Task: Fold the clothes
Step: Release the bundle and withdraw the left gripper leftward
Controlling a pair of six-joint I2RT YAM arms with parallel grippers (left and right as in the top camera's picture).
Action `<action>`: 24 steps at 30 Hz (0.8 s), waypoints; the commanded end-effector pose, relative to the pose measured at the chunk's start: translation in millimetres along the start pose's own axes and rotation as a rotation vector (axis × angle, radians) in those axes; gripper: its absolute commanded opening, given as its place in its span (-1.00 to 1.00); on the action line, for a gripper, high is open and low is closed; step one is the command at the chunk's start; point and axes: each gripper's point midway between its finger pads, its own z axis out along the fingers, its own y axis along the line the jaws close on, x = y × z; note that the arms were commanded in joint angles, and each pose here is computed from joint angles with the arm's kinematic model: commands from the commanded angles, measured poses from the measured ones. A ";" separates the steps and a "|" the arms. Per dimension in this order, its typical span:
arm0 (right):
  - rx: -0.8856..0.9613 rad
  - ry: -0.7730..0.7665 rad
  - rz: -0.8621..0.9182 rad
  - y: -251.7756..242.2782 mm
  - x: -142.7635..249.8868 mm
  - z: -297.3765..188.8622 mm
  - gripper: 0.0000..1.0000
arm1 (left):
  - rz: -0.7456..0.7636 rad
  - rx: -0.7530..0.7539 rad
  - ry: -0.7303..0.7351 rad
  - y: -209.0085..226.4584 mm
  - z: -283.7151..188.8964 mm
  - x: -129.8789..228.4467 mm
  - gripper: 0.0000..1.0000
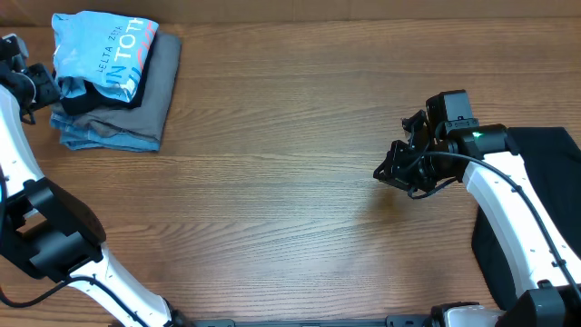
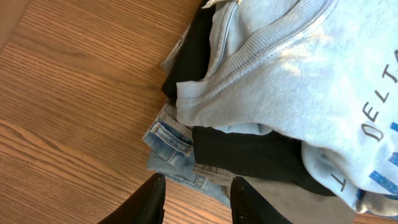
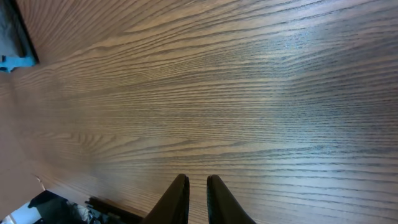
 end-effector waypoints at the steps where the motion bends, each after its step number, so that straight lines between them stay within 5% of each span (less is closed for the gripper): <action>1: -0.013 -0.029 -0.014 6.5 -5.3 -8.4 -0.71 | 0.037 0.014 0.049 1.3 26.2 12.7 -0.22; 4: -0.014 -0.030 -0.015 6.7 -5.8 -8.5 -0.71 | 0.049 0.038 0.048 -1.2 40.1 12.5 -0.11; 7: -0.015 -0.032 -0.016 6.9 -6.3 -8.5 -0.71 | 0.062 0.040 0.044 -1.2 50.7 11.9 0.22; 13: -0.015 -0.032 -0.016 7.0 -6.3 -8.5 -0.71 | 0.065 0.051 0.027 -1.4 69.7 9.2 0.40; 18: -0.015 -0.032 -0.007 7.0 -6.2 -8.5 -0.71 | 0.066 0.008 0.022 6.9 79.9 8.3 0.06; 24: -0.015 -0.031 0.007 6.9 -6.0 -8.5 -0.71 | 0.064 -0.115 -0.003 28.1 78.6 0.3 -0.68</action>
